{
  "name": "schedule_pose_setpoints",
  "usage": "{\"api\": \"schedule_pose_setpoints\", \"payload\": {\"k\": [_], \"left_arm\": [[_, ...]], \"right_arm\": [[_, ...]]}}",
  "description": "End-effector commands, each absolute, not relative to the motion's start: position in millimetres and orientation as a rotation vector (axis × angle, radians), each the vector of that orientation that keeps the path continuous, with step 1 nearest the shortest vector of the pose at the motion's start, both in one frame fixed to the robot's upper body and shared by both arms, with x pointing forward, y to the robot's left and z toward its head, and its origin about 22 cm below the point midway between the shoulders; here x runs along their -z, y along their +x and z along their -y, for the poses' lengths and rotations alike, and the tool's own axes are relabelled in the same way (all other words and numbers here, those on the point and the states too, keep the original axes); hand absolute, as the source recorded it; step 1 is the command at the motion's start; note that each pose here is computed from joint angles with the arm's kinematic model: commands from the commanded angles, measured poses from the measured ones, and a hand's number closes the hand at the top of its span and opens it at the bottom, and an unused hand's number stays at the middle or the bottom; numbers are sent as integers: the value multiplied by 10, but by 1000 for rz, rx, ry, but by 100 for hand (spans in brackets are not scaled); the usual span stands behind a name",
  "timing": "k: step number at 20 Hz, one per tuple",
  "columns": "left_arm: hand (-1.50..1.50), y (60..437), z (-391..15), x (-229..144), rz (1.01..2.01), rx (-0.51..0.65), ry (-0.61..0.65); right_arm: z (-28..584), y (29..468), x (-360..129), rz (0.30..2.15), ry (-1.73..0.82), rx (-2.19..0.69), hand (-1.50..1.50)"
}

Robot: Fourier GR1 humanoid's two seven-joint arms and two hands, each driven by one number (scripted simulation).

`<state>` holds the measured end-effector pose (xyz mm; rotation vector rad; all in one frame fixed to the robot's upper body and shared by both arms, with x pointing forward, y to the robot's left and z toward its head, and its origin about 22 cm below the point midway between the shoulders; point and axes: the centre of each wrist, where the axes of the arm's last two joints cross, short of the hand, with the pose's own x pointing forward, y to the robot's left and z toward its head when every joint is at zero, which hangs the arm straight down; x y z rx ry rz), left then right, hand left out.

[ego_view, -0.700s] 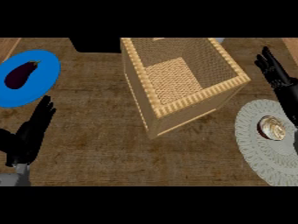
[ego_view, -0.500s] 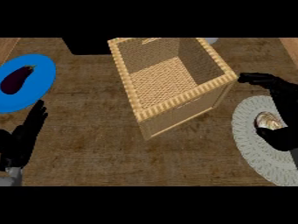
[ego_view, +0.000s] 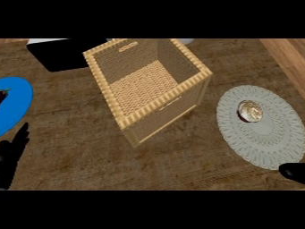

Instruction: Pick the cupcake from the placemat and place it in the basket

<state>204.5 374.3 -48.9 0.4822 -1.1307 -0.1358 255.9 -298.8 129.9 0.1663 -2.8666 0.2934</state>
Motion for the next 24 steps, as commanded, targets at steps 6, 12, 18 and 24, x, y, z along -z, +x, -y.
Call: {"api": "schedule_pose_setpoints", "payload": {"k": [6,12,18,24], "left_arm": [[0,2018,-3732,438,1109,153,546],[0,2083,-3597,337,1128,202,541],[0,2183,-3391,380,1123,251,520],[0,2302,-3238,327,1139,261,499]], "right_arm": [[4188,1231,-417,2622,-873,-191,-150],[4632,706,-635,2402,-810,-873,-150],[4654,520,-462,2363,-905,-961,-150],[4682,397,-229,2262,-994,-923,-150]]}}
